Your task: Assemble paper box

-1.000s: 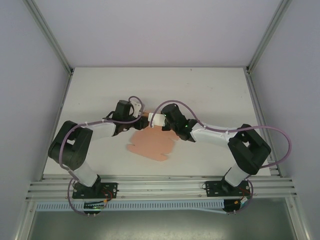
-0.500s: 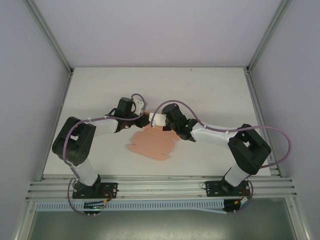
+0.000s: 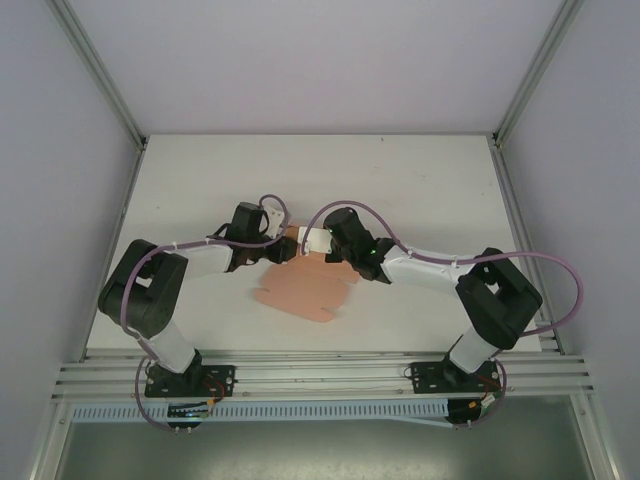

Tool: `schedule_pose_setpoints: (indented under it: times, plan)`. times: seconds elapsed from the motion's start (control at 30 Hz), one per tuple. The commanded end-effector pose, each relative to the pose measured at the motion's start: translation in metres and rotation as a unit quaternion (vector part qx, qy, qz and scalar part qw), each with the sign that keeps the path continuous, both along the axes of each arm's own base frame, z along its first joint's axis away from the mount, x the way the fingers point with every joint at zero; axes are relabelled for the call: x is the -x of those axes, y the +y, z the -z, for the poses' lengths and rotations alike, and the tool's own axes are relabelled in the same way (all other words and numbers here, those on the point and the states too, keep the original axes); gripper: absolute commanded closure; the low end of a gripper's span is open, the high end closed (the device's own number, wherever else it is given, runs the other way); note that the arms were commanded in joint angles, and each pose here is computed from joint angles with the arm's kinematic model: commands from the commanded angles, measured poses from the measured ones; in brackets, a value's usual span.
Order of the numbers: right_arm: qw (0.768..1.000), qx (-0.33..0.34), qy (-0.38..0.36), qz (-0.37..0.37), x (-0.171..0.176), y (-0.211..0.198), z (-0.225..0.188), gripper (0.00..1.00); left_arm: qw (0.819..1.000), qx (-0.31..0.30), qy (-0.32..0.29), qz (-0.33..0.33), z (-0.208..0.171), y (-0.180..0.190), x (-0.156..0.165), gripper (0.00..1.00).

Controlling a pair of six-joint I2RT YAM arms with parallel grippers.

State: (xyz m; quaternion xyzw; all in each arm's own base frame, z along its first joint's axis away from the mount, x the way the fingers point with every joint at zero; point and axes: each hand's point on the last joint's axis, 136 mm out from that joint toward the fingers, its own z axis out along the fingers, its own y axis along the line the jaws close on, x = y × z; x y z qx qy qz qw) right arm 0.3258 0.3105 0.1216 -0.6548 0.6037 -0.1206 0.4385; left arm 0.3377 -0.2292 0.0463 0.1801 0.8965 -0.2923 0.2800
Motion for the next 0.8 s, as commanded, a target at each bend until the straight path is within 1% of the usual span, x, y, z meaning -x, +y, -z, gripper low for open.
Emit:
schedule_pose_setpoints:
  times: [0.0, 0.1, 0.13, 0.23, 0.33, 0.4, 0.43, 0.5, 0.6, 0.7, 0.73, 0.77]
  plan:
    - [1.000, -0.012, 0.005, -0.003, 0.002, 0.002, -0.011, 1.00, 1.000, 0.021, -0.015, -0.007, -0.015, -0.005, -0.012, 0.69]
    - [1.000, -0.014, 0.009, -0.005, 0.004, 0.004, -0.011, 1.00, 0.999, 0.030, -0.017, -0.006, -0.018, -0.010, -0.018, 0.69]
    - [1.000, -0.015, 0.010, -0.005, 0.004, 0.004, -0.011, 1.00, 1.000, 0.027, -0.007, -0.004, -0.010, -0.011, -0.018, 0.69]
    - [1.000, -0.014, 0.014, -0.008, 0.005, 0.004, -0.008, 1.00, 0.999, 0.035, 0.001, 0.000, -0.008, -0.015, -0.020, 0.71]
    - [1.000, -0.014, 0.014, -0.006, 0.005, 0.004, -0.008, 1.00, 0.999, 0.038, 0.003, 0.002, -0.005, -0.017, -0.022, 0.85]
    - [1.000, -0.012, 0.013, -0.004, 0.004, 0.004, -0.007, 1.00, 1.000, 0.024, 0.012, -0.003, 0.002, -0.014, -0.022, 0.96]
    - [1.000, -0.010, 0.010, -0.002, 0.004, 0.003, -0.007, 1.00, 1.000, 0.016, 0.014, -0.007, 0.005, -0.012, -0.023, 1.00]
    - [1.000, -0.011, 0.009, -0.002, 0.003, 0.003, -0.008, 1.00, 1.000, -0.002, 0.017, -0.019, 0.011, -0.006, -0.024, 1.00]
    - [1.000, -0.017, 0.002, -0.003, 0.004, 0.004, -0.012, 1.00, 0.997, -0.041, 0.028, -0.053, 0.018, 0.008, -0.028, 1.00]
    - [1.000, -0.023, -0.018, -0.003, 0.003, 0.006, -0.019, 1.00, 0.985, -0.119, 0.030, -0.120, 0.028, 0.032, -0.036, 1.00]
    - [0.999, -0.025, -0.024, -0.003, 0.003, 0.008, -0.022, 1.00, 0.976, -0.153, 0.026, -0.150, 0.029, 0.041, -0.039, 1.00]
    - [0.999, -0.026, -0.027, -0.004, 0.003, 0.009, -0.025, 1.00, 0.971, -0.175, 0.022, -0.160, 0.030, 0.044, -0.039, 1.00]
